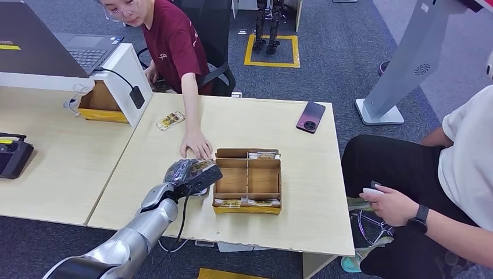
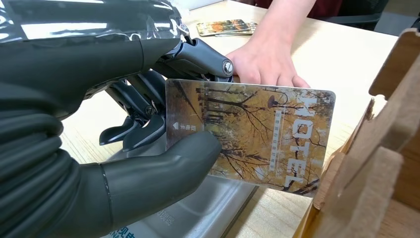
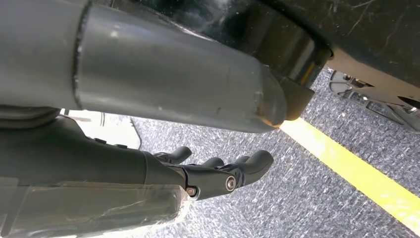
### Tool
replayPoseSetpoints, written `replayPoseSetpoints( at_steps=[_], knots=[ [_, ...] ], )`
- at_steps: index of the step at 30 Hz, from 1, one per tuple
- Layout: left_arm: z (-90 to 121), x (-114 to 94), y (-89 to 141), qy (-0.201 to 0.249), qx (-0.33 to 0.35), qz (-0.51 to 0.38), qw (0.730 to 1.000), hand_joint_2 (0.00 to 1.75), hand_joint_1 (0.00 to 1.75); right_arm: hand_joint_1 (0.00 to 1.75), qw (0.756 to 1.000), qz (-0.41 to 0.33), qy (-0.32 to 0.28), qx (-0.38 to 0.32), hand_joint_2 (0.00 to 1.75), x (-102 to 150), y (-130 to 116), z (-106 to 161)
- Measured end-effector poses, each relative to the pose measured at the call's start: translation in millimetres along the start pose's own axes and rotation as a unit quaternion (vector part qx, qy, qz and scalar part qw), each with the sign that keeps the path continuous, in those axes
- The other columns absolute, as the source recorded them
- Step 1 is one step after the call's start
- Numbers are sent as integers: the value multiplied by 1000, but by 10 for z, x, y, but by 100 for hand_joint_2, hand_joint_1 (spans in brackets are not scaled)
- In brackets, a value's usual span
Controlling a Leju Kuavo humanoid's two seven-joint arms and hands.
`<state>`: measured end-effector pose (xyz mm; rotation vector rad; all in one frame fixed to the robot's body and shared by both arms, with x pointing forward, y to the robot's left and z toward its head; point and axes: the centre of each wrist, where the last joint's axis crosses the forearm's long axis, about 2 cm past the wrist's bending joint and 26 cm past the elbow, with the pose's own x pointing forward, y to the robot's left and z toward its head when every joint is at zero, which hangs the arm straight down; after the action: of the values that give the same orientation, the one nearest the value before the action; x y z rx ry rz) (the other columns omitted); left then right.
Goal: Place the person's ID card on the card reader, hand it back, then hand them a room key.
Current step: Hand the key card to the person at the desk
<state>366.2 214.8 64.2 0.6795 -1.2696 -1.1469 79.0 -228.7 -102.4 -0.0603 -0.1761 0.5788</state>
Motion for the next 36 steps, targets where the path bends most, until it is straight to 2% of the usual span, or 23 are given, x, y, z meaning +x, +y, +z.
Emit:
replayPoseSetpoints(
  at_steps=[7,14,24,36],
  knots=[
    [-16,-53,58,2,-1,2,1000,175,175,0,1000,-2,1,1,0,-9,5,0],
    [-91,-148,247,3,-17,-6,1000,175,175,0,1000,-4,1,1,0,-12,5,0],
    [-98,-365,395,1,-24,14,1000,175,175,0,1000,-12,0,2,0,-36,15,-1],
    [-93,-597,555,19,-39,-7,999,175,175,0,1000,-14,0,2,0,-40,16,-1]
  ],
)
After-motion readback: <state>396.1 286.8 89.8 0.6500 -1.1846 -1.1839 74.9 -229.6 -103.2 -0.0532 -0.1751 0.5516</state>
